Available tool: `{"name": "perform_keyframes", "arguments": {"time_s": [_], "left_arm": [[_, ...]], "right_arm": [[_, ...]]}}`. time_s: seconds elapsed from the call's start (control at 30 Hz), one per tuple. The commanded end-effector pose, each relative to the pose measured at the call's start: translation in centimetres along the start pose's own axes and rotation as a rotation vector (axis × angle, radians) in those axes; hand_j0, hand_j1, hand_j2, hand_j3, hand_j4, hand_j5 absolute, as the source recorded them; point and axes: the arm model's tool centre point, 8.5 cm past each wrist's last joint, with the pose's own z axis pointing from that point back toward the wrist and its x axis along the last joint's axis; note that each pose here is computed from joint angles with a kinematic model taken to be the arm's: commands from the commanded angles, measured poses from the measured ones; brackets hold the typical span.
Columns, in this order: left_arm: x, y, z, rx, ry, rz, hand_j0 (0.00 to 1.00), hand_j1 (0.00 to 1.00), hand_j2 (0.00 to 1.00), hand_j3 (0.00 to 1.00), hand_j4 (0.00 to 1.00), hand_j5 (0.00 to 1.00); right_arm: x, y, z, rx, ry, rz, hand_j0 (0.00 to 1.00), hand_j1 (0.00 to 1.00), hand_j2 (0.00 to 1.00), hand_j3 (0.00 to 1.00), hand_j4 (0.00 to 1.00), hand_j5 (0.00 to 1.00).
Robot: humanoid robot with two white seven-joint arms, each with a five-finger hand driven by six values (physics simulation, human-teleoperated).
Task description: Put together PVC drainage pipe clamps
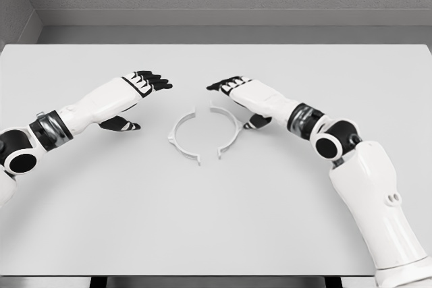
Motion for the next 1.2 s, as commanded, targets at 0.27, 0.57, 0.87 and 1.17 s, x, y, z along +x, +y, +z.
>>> {"name": "perform_keyframes", "arguments": {"time_s": [0.27, 0.57, 0.87, 1.17], "left_arm": [[0.5, -1.1, -1.0, -0.001, -0.010, 0.029, 1.00, 1.00, 1.00, 1.00, 1.00, 1.00], [0.9, -1.9, -2.0, -0.001, -0.020, 0.051, 1.00, 1.00, 1.00, 1.00, 1.00, 1.00], [2.2, -3.0, -3.2, -0.004, -0.050, 0.076, 1.00, 1.00, 1.00, 1.00, 1.00, 1.00], [2.3, -3.2, -3.2, -0.006, -0.049, 0.079, 1.00, 1.00, 1.00, 1.00, 1.00, 1.00]], "right_arm": [[-6.9, -8.3, 12.4, -0.224, 0.181, 0.087, 1.00, 1.00, 1.00, 1.00, 1.00, 1.00], [-8.5, -6.9, 25.3, -0.316, 0.242, 0.127, 1.00, 1.00, 1.00, 1.00, 1.00, 1.00], [-8.5, -6.9, 25.3, -0.317, 0.243, 0.127, 1.00, 1.00, 1.00, 1.00, 1.00, 1.00], [-8.1, -6.9, 25.0, -0.315, 0.230, 0.131, 1.00, 1.00, 1.00, 1.00, 1.00, 1.00]]}}
